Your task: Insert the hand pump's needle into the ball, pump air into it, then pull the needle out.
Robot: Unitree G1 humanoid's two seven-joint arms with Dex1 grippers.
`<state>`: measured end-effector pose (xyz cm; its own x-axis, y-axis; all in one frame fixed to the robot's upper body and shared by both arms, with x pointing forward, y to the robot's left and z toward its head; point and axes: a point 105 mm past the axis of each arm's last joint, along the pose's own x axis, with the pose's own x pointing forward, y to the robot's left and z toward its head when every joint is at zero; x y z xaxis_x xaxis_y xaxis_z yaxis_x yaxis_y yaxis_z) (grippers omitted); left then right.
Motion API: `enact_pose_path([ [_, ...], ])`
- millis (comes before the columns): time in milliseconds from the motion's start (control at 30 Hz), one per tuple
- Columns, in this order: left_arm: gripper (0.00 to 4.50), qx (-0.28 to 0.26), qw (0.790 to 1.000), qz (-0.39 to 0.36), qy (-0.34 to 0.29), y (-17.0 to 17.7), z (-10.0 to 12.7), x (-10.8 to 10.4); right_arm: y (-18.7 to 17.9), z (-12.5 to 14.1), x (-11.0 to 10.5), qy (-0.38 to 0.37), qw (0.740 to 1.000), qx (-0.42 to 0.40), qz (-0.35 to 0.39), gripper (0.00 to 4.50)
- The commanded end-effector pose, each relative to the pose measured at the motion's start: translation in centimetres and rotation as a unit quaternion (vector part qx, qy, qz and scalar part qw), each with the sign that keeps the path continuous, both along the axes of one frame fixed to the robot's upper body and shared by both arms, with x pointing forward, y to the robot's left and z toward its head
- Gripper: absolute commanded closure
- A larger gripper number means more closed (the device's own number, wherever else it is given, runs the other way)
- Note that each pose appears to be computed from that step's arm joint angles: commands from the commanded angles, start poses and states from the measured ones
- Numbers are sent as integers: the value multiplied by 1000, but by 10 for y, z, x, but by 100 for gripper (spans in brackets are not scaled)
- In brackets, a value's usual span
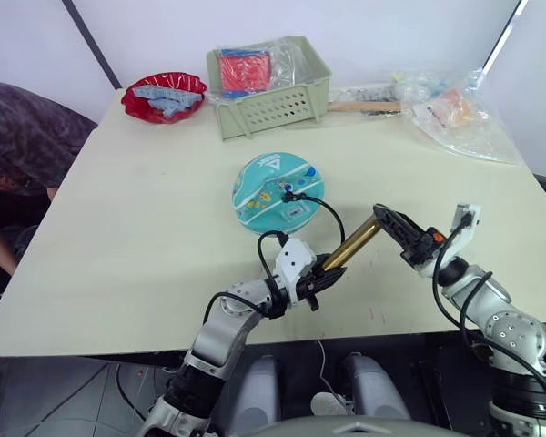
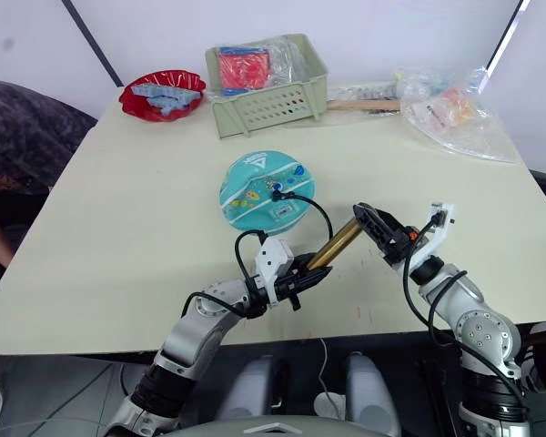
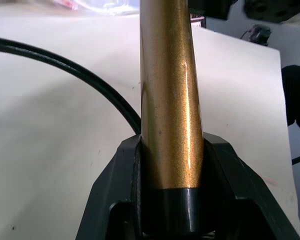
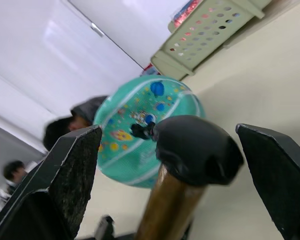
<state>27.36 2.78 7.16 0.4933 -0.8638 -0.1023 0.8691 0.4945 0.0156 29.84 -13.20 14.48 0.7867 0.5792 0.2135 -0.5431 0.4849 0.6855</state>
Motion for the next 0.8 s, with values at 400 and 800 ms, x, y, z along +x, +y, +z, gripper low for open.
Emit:
enact_pose_path([
  [400,340,-28,999,-13,-15,-4,13,0,9,23,1,-11,998,47,32,0],
  [800,340,-24,1000,-13,-5,-2,9,-1,7,21,2,-17,999,37,24,212],
])
